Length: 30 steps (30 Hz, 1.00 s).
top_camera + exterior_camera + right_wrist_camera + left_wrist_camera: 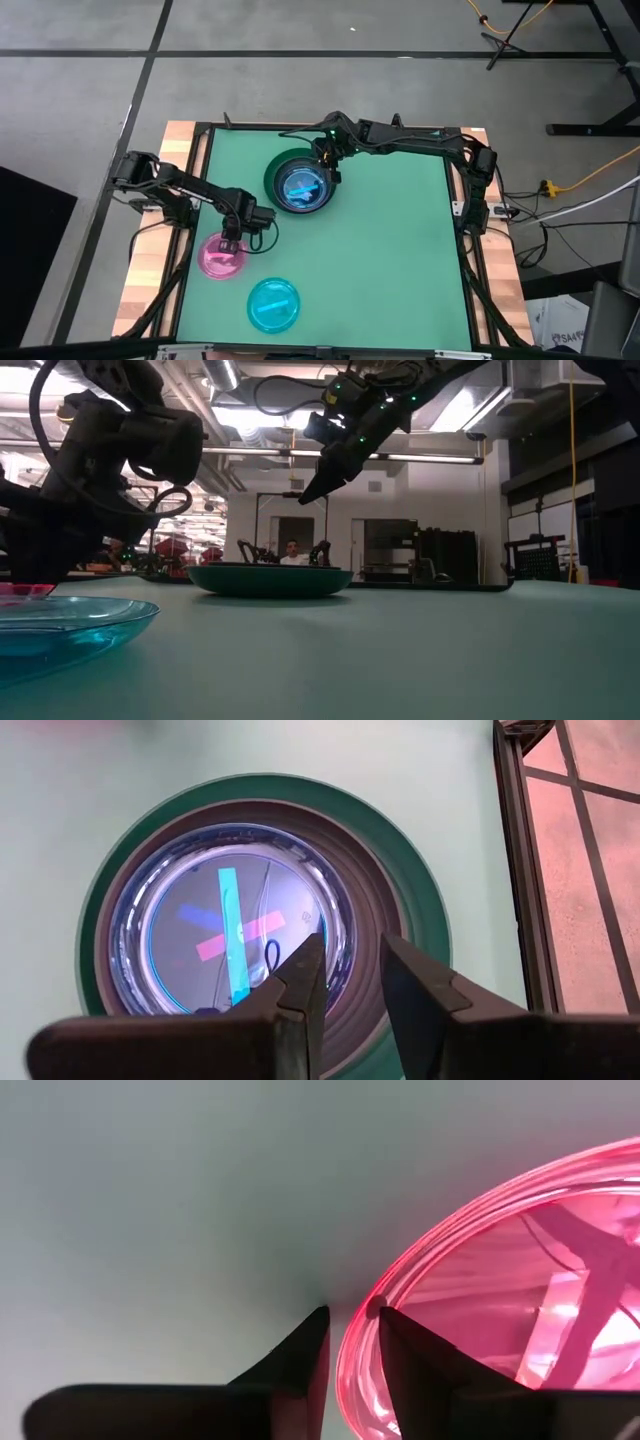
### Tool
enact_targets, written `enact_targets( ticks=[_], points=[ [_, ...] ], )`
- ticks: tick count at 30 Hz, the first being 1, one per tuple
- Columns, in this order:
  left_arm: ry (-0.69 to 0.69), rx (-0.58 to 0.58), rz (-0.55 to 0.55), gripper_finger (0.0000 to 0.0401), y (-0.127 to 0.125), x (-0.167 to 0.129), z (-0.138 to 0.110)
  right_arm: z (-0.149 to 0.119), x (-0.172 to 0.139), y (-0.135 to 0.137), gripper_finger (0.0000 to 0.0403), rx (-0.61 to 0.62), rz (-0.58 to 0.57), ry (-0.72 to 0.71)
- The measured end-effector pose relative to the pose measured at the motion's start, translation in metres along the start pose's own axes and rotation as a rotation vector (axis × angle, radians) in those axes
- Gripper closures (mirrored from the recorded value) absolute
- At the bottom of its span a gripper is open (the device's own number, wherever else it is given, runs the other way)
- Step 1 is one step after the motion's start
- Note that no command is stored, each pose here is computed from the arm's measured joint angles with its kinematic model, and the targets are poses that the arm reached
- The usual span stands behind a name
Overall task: Stack plastic plates
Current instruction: Stack the light pink plate on top of the blue plate
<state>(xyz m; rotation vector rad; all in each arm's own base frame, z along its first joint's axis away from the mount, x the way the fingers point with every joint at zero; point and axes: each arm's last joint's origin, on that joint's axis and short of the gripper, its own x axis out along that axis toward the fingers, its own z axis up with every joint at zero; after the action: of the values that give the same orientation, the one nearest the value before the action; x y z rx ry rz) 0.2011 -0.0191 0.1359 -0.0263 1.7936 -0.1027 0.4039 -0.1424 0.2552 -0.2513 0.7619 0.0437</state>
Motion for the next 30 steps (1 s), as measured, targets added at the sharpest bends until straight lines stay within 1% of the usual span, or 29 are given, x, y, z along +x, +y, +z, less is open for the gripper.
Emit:
enact_targets(
  ticks=[3, 8, 10, 13, 20, 24, 30],
  points=[
    [0.000, 0.000, 0.000, 0.0338, 0.000, 0.000, 0.000, 0.000, 0.000, 0.000, 0.0315, 0.000, 0.000, 0.000],
    [0.004, 0.000, 0.000, 0.0384, 0.000, 0.000, 0.000, 0.000, 0.000, 0.000, 0.0315, 0.000, 0.000, 0.000],
    [0.003, 0.000, -0.001, 0.0396, 0.000, 0.000, 0.000, 0.000, -0.002, 0.000, 0.0315, 0.001, 0.002, 0.003],
    [0.003, 0.000, -0.004, 0.0397, 0.000, 0.000, 0.000, 0.003, -0.014, 0.001, 0.0315, -0.016, -0.005, 0.012],
    [0.001, 0.000, -0.004, 0.0400, 0.000, -0.001, 0.000, 0.016, -0.062, 0.008, 0.0315, -0.053, -0.043, 0.007],
    [-0.036, 0.019, -0.005, 0.0400, -0.001, -0.007, 0.006, 0.024, -0.085, 0.020, 0.0315, -0.074, -0.042, -0.002],
    [-0.094, 0.048, -0.002, 0.0401, -0.002, -0.021, 0.016, 0.031, -0.106, 0.044, 0.0315, -0.133, -0.003, 0.022]
  ],
)
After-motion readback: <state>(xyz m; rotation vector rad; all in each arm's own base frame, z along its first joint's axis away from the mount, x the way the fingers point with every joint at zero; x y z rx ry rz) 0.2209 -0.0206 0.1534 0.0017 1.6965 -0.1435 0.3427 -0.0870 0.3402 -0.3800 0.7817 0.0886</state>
